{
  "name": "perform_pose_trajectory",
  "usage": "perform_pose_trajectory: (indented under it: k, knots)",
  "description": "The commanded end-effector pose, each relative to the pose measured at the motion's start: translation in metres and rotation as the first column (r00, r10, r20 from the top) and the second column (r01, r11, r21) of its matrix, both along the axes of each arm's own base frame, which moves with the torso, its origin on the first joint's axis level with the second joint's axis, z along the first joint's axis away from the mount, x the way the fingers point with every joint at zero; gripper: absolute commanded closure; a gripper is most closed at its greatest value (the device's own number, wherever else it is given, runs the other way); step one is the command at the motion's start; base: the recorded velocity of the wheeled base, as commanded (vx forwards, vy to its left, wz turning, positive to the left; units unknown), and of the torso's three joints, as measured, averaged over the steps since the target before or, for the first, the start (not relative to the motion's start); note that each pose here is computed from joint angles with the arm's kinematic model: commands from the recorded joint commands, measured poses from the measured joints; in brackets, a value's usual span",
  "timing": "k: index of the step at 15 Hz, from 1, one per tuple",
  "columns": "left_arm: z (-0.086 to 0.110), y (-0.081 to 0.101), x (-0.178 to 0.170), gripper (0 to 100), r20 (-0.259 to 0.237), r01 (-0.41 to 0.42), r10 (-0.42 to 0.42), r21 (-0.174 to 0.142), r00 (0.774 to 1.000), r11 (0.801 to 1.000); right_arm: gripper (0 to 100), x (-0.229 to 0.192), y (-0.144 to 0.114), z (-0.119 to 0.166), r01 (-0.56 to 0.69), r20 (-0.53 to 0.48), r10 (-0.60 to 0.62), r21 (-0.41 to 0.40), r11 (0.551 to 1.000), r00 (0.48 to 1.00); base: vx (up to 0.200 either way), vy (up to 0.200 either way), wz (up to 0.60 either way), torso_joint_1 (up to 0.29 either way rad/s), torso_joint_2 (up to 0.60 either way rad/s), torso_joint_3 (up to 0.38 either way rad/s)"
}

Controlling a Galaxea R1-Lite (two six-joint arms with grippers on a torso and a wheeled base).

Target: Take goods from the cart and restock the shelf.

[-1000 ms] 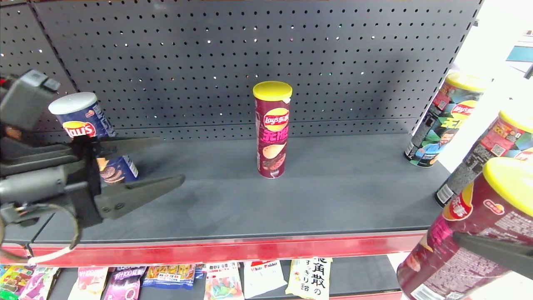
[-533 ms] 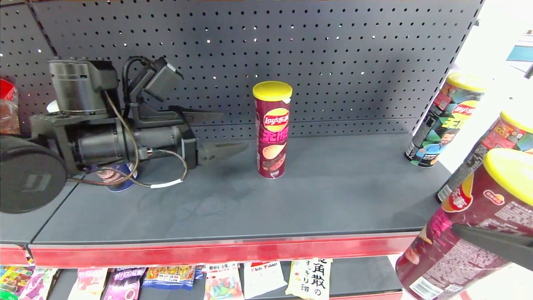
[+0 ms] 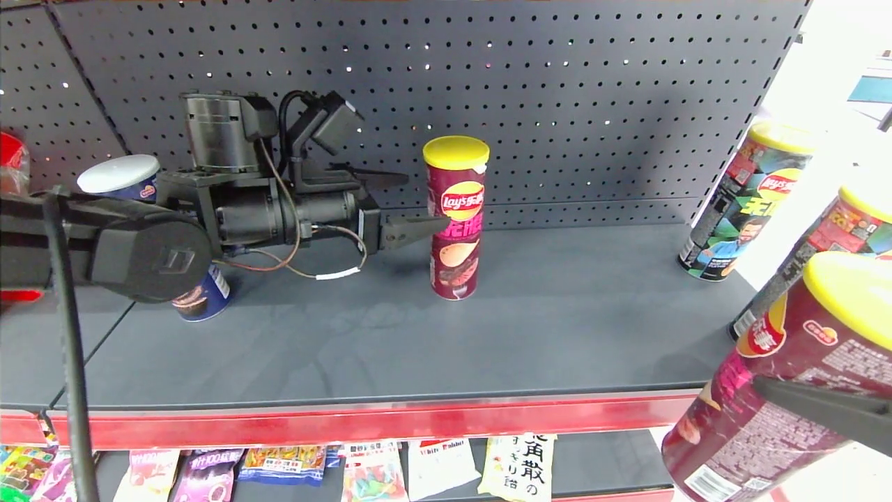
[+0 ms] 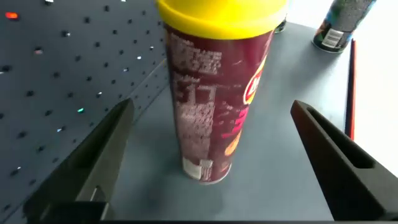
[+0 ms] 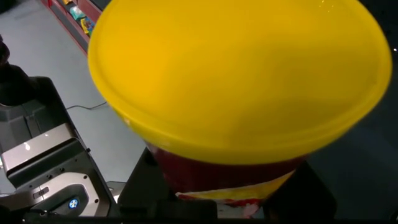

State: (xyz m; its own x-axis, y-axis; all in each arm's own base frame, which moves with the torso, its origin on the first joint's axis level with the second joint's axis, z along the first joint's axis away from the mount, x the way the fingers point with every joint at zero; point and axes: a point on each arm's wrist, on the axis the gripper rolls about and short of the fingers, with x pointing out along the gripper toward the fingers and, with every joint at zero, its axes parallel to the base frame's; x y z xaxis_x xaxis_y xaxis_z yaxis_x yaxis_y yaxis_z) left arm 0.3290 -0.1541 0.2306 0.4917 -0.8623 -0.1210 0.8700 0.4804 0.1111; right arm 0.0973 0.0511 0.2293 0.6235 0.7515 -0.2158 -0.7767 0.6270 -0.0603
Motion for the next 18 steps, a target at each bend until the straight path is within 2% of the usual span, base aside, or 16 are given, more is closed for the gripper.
perform_pose_trajectory:
  k: [1,7,10,15,16,18]
  knots:
    - [-0.005,-0.007,0.006,0,-0.01,0.01,-0.01,0.003,1.0,1.0,100,0.0,0.0,-0.001,0.005,-0.001,-0.005,-0.002,1.0,1.0,0.0,0.0,0.0,0.0,0.0,0.0]
    - [-0.003,-0.025,0.018,0,0.013,0.031,-0.031,-0.007,0.999,0.999,100,0.0,0.0,-0.002,0.006,-0.008,-0.006,-0.006,1.0,1.0,0.0,0.0,0.0,0.0,0.0,0.0]
    - [-0.003,-0.036,0.015,0,-0.014,0.037,-0.038,-0.026,0.999,0.999,100,0.0,0.0,-0.002,0.006,-0.006,-0.006,-0.005,1.0,1.0,0.0,0.0,0.0,0.0,0.0,0.0]
    - [-0.006,-0.049,0.026,0,-0.014,0.035,-0.035,-0.034,0.999,0.999,100,0.001,0.0,-0.002,0.008,-0.009,-0.008,-0.007,1.0,1.0,0.0,0.0,0.0,0.0,0.0,0.0]
    - [-0.01,-0.053,0.027,100,-0.019,0.032,-0.032,-0.03,0.999,0.999,100,0.001,0.0,-0.003,0.009,-0.01,-0.009,-0.007,1.0,1.0,0.0,0.0,0.0,0.0,0.0,0.0]
    - [-0.014,-0.053,0.03,100,-0.027,0.025,-0.026,-0.026,0.999,0.999,100,0.001,0.0,-0.003,0.009,-0.012,-0.009,-0.008,1.0,1.0,0.0,0.0,0.0,0.0,0.0,0.0]
